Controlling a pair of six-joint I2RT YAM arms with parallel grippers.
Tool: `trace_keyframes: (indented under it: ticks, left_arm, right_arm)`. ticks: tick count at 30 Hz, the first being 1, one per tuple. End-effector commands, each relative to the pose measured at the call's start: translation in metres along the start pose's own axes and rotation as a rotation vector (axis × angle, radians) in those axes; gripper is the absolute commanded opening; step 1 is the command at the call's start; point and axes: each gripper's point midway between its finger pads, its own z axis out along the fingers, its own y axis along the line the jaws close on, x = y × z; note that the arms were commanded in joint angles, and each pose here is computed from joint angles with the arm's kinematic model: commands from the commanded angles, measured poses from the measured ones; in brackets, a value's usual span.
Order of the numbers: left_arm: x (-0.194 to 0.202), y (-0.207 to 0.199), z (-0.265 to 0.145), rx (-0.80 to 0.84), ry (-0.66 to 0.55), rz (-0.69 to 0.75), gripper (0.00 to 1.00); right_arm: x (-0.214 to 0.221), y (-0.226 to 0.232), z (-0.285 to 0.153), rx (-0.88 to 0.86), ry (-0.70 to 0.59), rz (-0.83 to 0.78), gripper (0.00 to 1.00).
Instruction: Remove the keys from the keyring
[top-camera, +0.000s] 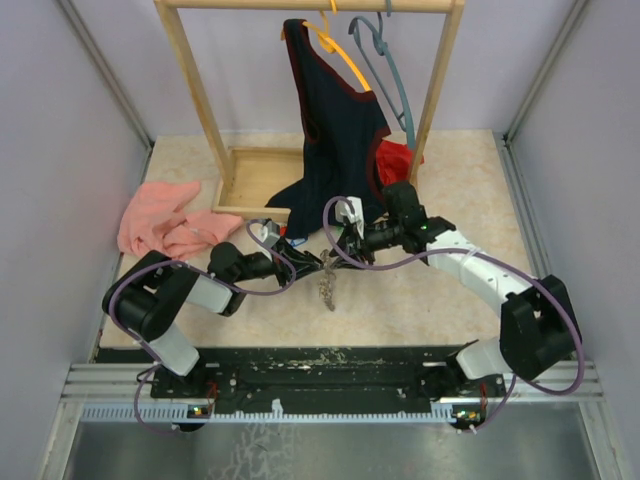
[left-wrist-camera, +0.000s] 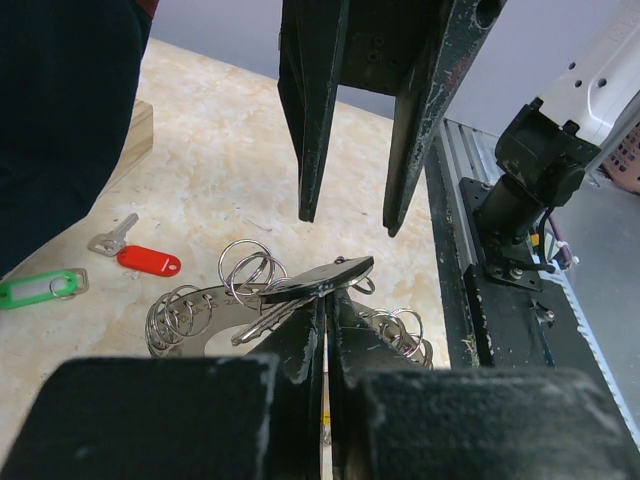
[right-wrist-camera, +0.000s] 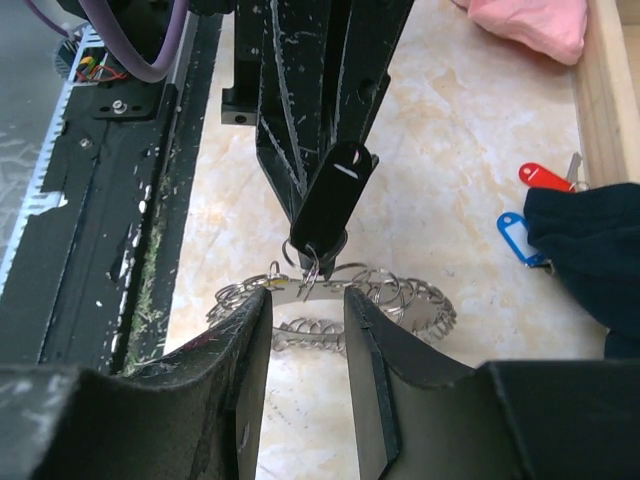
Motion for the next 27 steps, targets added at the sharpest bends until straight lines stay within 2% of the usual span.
trace_keyframes:
  ticks: [1, 27]
  left_arm:
    - [-0.051, -0.021, 0.0, 0.076, -0.169, 0.219, 0.0]
    - [-0.052, -0.022, -0.003, 0.063, -0.176, 0.225, 0.0]
  right_arm:
    - [-0.011, -0.005, 0.011, 0.003, -0.032, -0.086, 0.35]
    - [0.012, 0.001, 0.025, -0.006, 0.053, -0.072, 0.23]
